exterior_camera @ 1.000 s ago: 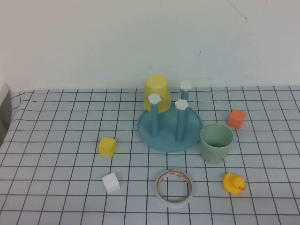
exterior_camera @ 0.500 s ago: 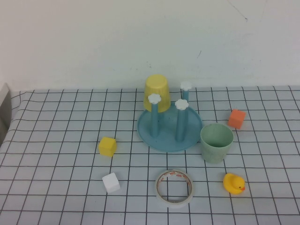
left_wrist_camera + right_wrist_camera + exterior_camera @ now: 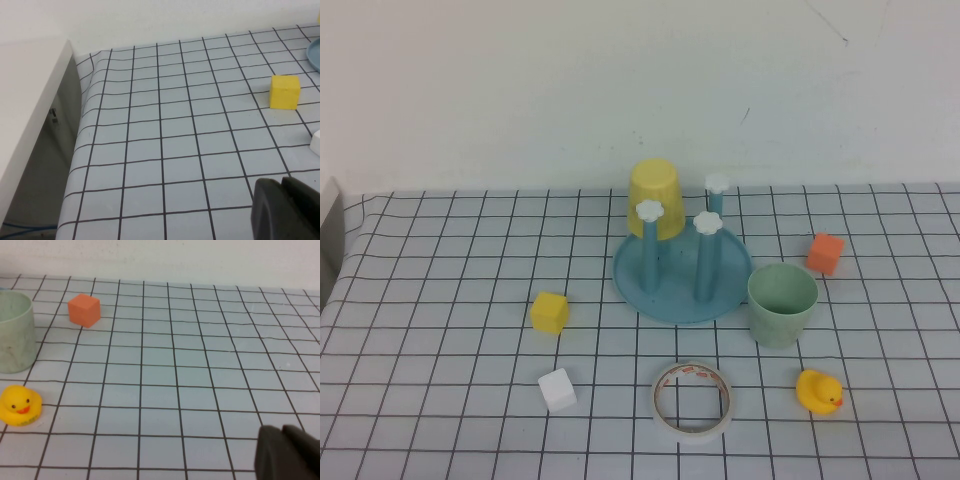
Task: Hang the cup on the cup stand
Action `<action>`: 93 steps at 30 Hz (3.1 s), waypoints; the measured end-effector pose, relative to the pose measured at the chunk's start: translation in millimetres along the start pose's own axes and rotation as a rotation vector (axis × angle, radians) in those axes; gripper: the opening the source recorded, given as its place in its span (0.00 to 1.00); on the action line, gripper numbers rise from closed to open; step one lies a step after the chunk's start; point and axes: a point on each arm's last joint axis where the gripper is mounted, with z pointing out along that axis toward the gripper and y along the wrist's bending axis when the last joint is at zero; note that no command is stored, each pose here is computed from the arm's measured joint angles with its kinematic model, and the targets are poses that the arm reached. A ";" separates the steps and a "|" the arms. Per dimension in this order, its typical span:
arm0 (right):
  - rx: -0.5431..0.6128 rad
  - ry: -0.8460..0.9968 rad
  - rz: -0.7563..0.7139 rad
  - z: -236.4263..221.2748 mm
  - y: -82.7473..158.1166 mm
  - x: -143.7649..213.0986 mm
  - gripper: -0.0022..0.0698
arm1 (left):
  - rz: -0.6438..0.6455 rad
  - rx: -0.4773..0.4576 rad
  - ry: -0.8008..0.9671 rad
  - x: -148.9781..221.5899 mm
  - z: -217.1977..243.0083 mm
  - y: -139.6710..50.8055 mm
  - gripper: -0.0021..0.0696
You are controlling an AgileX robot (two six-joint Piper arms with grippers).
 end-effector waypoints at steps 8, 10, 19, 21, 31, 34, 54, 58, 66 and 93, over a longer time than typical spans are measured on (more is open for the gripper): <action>0.000 0.000 0.000 0.0 0.0 0.0 0.03 | 0.000 0.000 0.000 0.0 0.0 0.0 0.03; 0.000 0.000 0.000 0.0 0.0 0.0 0.03 | 0.000 0.000 0.000 0.0 0.0 0.0 0.03; 0.000 -0.017 0.000 0.0 0.0 -1.5 0.03 | 0.026 -0.004 -0.051 -4.3 0.1 0.3 0.03; 0.001 -0.078 -0.001 0.8 0.1 -5.0 0.03 | 0.072 -0.017 -0.152 -13.4 -0.9 1.1 0.03; 0.009 -0.570 -0.002 -13.2 -0.5 -46.9 0.03 | 0.126 -0.006 -0.714 -59.1 -22.0 -3.4 0.03; 0.011 -0.662 -0.002 -18.0 -0.6 -53.8 0.03 | 0.131 0.000 -0.835 -66.9 -29.6 -4.7 0.03; 0.010 -0.695 0.011 -20.2 -1.0 -56.6 0.03 | 0.137 -0.005 -0.799 -71.8 -30.8 -4.2 0.03; 0.031 -0.614 -0.047 -26.2 -2.9 -68.8 0.03 | 0.134 -0.029 -0.696 -96.6 -43.8 -1.3 0.03; 0.048 -0.406 -0.147 -37.8 -6.8 -96.3 0.03 | 0.123 -0.046 -0.382 -134.5 -35.5 2.7 0.03; -0.305 0.534 0.016 41.3 19.8 -62.7 0.03 | -0.165 0.074 0.356 -64.6 32.8 -8.7 0.03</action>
